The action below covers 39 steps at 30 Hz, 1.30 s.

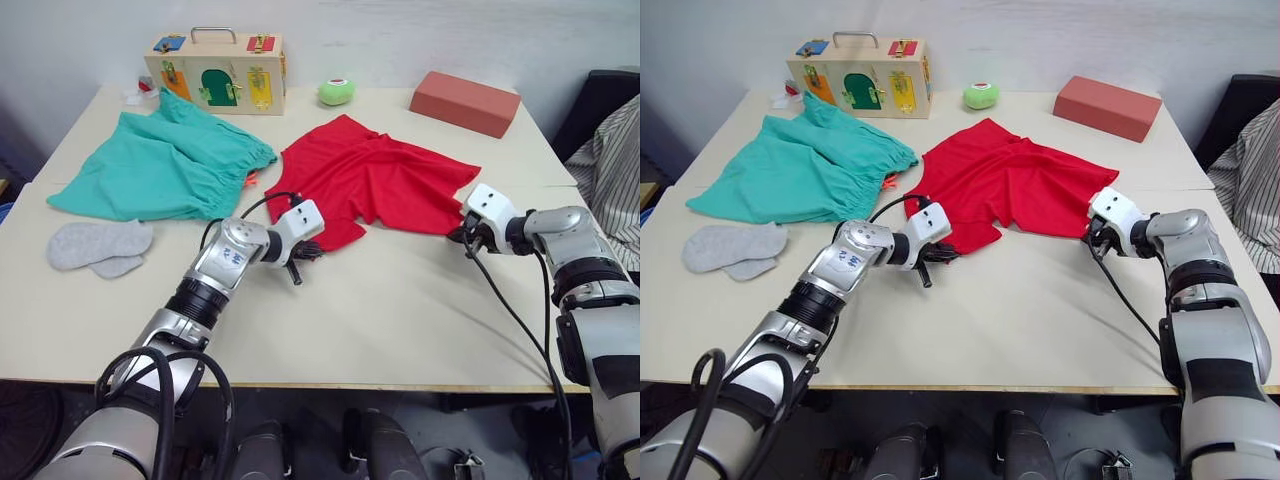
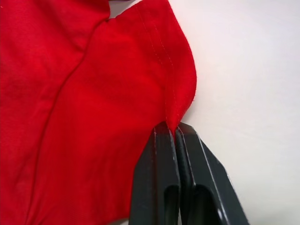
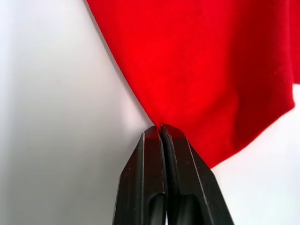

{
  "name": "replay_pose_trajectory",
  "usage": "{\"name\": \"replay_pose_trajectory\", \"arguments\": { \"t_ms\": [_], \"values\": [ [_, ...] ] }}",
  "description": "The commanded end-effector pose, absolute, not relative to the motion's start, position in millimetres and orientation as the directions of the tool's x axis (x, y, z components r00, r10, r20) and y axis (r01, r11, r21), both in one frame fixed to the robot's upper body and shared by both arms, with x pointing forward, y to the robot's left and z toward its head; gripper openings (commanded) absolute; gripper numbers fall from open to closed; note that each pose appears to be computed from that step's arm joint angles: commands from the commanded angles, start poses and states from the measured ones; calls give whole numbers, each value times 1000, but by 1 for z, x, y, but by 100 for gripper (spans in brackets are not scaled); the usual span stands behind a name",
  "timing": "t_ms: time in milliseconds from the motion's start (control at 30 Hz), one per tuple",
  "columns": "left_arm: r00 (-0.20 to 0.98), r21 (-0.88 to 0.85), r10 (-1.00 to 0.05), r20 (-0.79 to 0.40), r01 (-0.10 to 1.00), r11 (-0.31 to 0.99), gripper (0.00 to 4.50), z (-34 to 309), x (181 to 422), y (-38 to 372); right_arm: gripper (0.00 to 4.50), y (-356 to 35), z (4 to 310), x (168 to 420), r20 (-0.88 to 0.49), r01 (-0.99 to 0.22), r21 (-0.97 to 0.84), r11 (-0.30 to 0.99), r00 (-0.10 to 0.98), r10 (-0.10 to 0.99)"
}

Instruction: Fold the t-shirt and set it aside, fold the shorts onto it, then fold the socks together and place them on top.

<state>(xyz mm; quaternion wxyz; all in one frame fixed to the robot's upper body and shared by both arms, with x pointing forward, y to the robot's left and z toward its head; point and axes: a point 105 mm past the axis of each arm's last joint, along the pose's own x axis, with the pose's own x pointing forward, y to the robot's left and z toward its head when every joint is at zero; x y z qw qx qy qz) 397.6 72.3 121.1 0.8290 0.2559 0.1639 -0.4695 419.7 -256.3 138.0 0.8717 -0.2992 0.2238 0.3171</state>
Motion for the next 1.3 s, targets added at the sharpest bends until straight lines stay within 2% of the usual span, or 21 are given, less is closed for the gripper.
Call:
{"name": "replay_pose_trajectory", "arguments": {
  "t_ms": [33, 133, 233, 333, 433, 533, 700, 967, 1167, 1300],
  "values": [
    [520, 256, -677, -521, 852, 457, 2, 109, 395, 95, 0, -269, 140, 415, -593, -676, -373, 635, 700, 397],
    [495, 266, -742, -453, 869, 417, 2, 122, 389, 96, 0, -268, 141, 411, -600, -708, -358, 608, 674, 431],
    [493, 282, -762, -420, 869, 406, 2, 132, 383, 108, 0, -270, 144, 403, -612, -750, -352, 560, 637, 468],
    [385, 297, -850, -360, 911, 286, 2, 149, 353, 115, 0, -278, 148, 386, -636, -805, -330, 493, 575, 515],
    [293, 312, -887, -358, 932, 183, 2, 152, 327, 120, 0, -285, 144, 371, -655, -830, -322, 455, 543, 526],
    [255, 315, -891, -375, 939, 137, 2, 151, 309, 129, 0, -294, 136, 348, -690, -857, -323, 402, 504, 519],
    [187, 279, -894, -408, 958, 73, 2, 142, 281, 134, 0, -299, 124, 316, -705, -865, -309, 395, 487, 516],
    [245, 310, -860, -447, 945, 108, 2, 127, 267, 147, 0, -295, 112, 266, -718, -874, -256, 413, 458, 523],
    [226, 287, -853, -470, 953, 95, 2, 127, 242, 156, 0, -305, 104, 242, -751, -866, -235, 440, 450, 484],
    [256, 256, -852, -456, 955, 150, 2, 133, 231, 158, 0, -306, 103, 228, -742, -847, -213, 488, 465, 484]
  ]
}}
